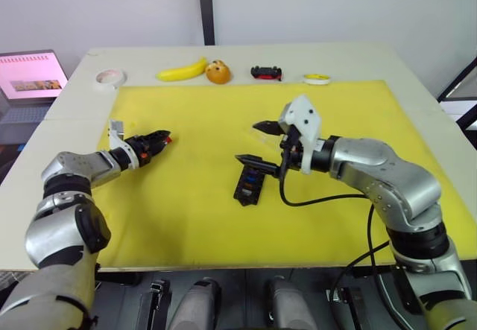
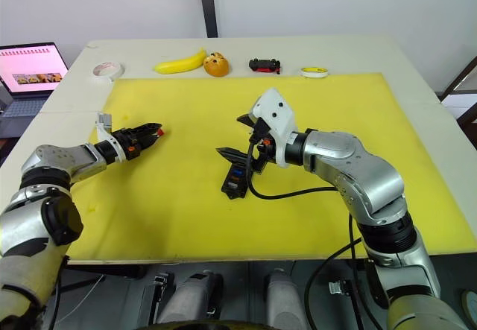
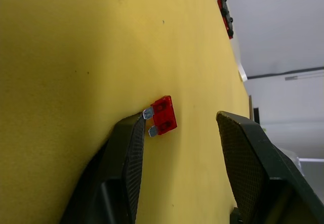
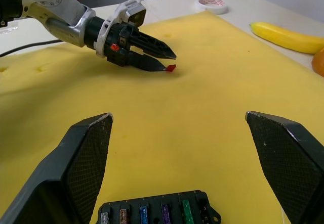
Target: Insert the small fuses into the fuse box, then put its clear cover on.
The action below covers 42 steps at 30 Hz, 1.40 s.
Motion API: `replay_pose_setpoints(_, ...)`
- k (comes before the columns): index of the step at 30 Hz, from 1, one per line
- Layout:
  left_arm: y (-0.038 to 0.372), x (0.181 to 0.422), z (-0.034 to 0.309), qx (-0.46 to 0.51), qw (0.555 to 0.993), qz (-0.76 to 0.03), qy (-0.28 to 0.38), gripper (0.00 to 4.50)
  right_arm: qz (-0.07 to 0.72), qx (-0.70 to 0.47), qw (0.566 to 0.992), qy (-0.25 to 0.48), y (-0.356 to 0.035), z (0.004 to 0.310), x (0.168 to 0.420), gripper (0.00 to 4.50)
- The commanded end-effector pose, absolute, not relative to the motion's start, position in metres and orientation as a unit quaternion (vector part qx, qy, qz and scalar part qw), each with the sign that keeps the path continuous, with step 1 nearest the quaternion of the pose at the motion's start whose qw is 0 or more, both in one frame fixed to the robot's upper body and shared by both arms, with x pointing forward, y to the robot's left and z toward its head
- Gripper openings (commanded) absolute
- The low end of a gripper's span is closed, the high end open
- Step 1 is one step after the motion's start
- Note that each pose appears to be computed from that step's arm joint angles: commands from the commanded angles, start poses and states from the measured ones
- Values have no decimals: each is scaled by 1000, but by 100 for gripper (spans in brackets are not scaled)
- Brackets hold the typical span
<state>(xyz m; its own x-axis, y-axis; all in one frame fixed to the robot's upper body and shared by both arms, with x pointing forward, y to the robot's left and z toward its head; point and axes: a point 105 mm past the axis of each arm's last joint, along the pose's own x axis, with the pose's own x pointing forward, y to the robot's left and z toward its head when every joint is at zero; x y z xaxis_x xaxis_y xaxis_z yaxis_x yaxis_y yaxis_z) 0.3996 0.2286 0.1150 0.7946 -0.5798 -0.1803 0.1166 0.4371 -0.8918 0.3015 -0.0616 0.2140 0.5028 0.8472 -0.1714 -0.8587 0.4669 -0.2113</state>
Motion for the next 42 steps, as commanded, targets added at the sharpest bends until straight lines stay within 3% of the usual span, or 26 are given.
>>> replay_pose_setpoints(1,219,396,101,-488,803,-213,266,240,495,-143,857,-1,-64,226,301,450)
replay_pose_setpoints(19,217,397,100,-484,806,-214,265,240,493,-143,858,-1,-66,228,301,450)
replay_pose_setpoints(22,218,397,100,-486,805,-214,264,150,494,-143,857,-1,-66,228,301,450)
replay_pose_setpoints(25,218,397,100,-486,806,-214,263,4,494,-142,858,0,-66,229,301,450)
replay_pose_setpoints(36,223,396,108,-485,808,-219,253,4,493,-142,858,-1,-67,230,303,450)
replay_pose_setpoints(42,233,387,141,-483,805,-261,227,4,499,-100,861,2,-69,232,298,450)
